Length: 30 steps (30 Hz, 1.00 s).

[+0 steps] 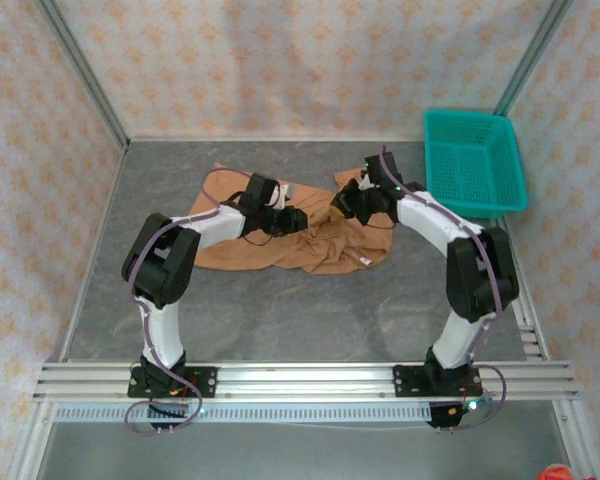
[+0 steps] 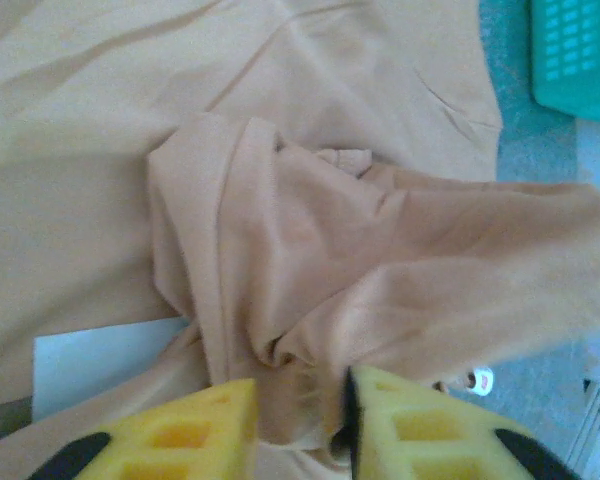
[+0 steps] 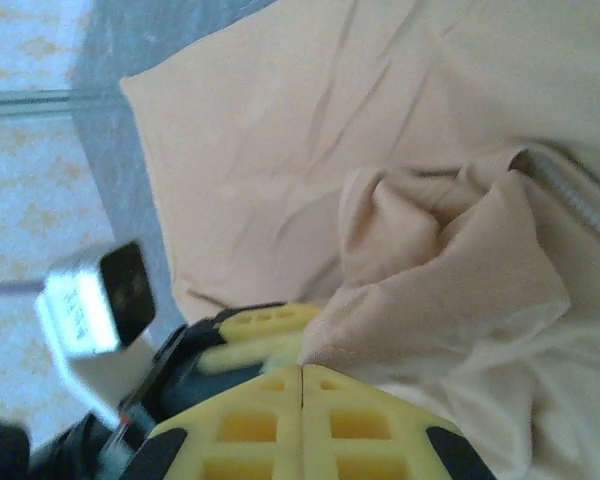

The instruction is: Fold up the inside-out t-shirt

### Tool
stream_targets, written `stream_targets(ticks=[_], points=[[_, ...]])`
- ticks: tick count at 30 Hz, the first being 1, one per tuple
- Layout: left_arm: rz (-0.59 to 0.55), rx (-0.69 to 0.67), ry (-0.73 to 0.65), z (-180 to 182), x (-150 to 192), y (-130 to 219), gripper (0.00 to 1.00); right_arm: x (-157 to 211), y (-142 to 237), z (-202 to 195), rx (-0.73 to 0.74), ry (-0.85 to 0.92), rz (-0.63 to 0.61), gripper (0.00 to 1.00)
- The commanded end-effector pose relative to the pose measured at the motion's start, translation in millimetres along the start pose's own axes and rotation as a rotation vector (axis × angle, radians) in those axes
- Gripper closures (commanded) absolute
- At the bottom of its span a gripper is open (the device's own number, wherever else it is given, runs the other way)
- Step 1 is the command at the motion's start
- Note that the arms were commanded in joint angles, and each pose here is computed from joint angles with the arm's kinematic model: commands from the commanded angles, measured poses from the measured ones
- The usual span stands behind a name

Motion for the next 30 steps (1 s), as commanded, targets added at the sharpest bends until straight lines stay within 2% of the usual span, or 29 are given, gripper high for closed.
stream_targets(ticks=[1,7,13,14,15,16,18,22,27,30], points=[[-0.030,-0.052,-0.055,-1,-2,21,0.55,-26,-19,9,-0.041,-0.022,-0.007,1.00],[-0.045,-0.220,-0.062,17,4,55,0.52,-75,-32,23,0.058,0.032,-0.067,1.00],[-0.094,-0.419,0.193,97,14,98,0.52,-109,-21,31,0.111,0.052,-0.143,1.00],[-0.107,-0.447,0.255,110,17,105,0.52,-110,-21,31,0.121,0.058,-0.143,0.93],[-0.125,-0.471,0.306,124,19,114,0.52,-109,-22,31,0.126,0.062,-0.136,0.78],[-0.143,-0.483,0.340,132,19,121,0.51,-108,-23,30,0.131,0.065,-0.126,0.69],[-0.189,-0.510,0.404,147,20,138,0.51,-101,-22,27,0.155,0.088,-0.116,0.61],[-0.265,-0.586,0.453,158,19,171,0.51,-78,-19,22,0.210,0.162,-0.122,0.60],[-0.322,-0.672,0.493,170,22,204,0.50,-51,-32,3,0.291,0.243,-0.087,0.70],[-0.327,-0.688,0.524,180,26,212,0.47,-45,-40,-11,0.326,0.258,-0.069,0.68]])
Point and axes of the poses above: each hand's point on the last joint's axis, 136 mm out from that joint toward the fingers, its own y axis back along the fingers, its own z axis along the line the jaws close on, x = y × z, the point moved 2 cm from there along y, back along the fingers, and after that the axes turned 2 degrees about -y, right-handed, at the moved point
